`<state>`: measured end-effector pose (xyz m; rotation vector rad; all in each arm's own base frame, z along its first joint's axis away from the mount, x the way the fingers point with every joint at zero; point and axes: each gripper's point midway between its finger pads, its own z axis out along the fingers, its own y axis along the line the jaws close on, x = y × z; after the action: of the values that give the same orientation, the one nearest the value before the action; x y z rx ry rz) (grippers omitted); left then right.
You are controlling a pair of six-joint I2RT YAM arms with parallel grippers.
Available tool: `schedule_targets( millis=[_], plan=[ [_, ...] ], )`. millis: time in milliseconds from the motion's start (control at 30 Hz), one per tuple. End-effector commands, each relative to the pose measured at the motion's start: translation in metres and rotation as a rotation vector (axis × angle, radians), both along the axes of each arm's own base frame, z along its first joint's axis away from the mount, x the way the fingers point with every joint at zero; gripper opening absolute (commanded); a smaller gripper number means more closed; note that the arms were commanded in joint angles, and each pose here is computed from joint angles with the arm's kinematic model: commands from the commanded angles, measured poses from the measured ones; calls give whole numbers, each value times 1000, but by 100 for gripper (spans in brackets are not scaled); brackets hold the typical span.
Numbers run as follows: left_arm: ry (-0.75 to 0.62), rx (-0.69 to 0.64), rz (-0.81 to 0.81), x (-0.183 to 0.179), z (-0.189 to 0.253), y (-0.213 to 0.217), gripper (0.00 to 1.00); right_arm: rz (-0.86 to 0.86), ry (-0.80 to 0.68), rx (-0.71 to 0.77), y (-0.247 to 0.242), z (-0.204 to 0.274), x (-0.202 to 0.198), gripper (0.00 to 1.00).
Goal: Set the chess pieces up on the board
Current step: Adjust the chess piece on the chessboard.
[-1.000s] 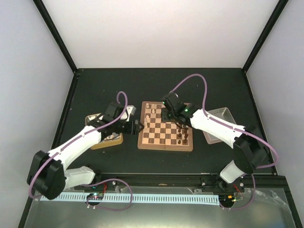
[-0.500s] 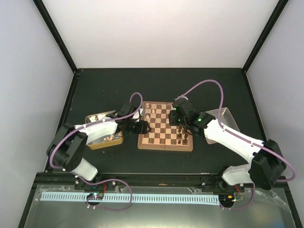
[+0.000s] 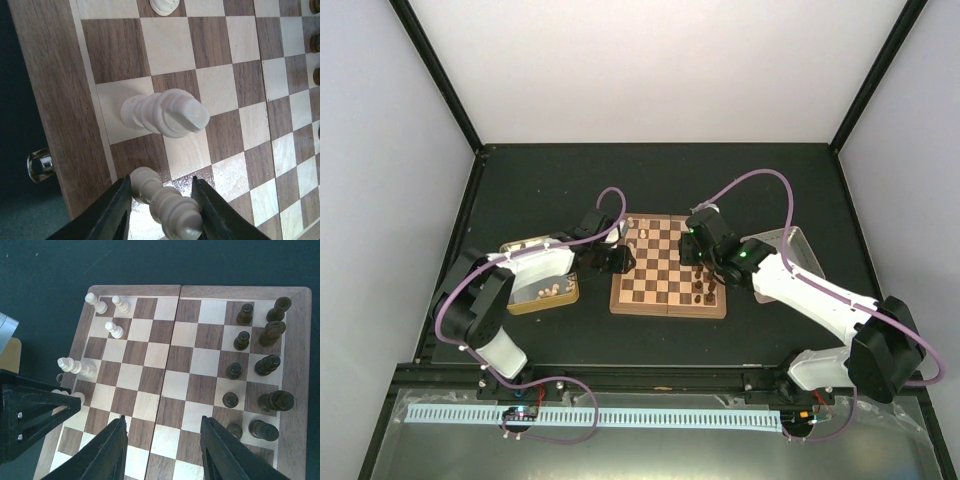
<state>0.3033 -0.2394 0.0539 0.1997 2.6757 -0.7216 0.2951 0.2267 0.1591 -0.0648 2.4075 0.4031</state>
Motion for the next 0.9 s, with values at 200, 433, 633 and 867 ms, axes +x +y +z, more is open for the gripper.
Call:
schedule_targets(
  millis=[200, 433, 633, 867],
  plan=[
    [-24, 27, 5, 14, 1, -4, 29, -20, -35, -6, -5, 7, 6, 41],
    [-30, 54, 5, 13, 3, 0, 36, -22, -34, -7, -5, 7, 6, 41],
    [-54, 54, -5, 7, 22, 4, 52, -18, -39, 3, -3, 10, 5, 41],
    [-147, 84, 80, -2, 70, 32, 62, -16, -47, 32, -4, 16, 2, 41]
  ],
)
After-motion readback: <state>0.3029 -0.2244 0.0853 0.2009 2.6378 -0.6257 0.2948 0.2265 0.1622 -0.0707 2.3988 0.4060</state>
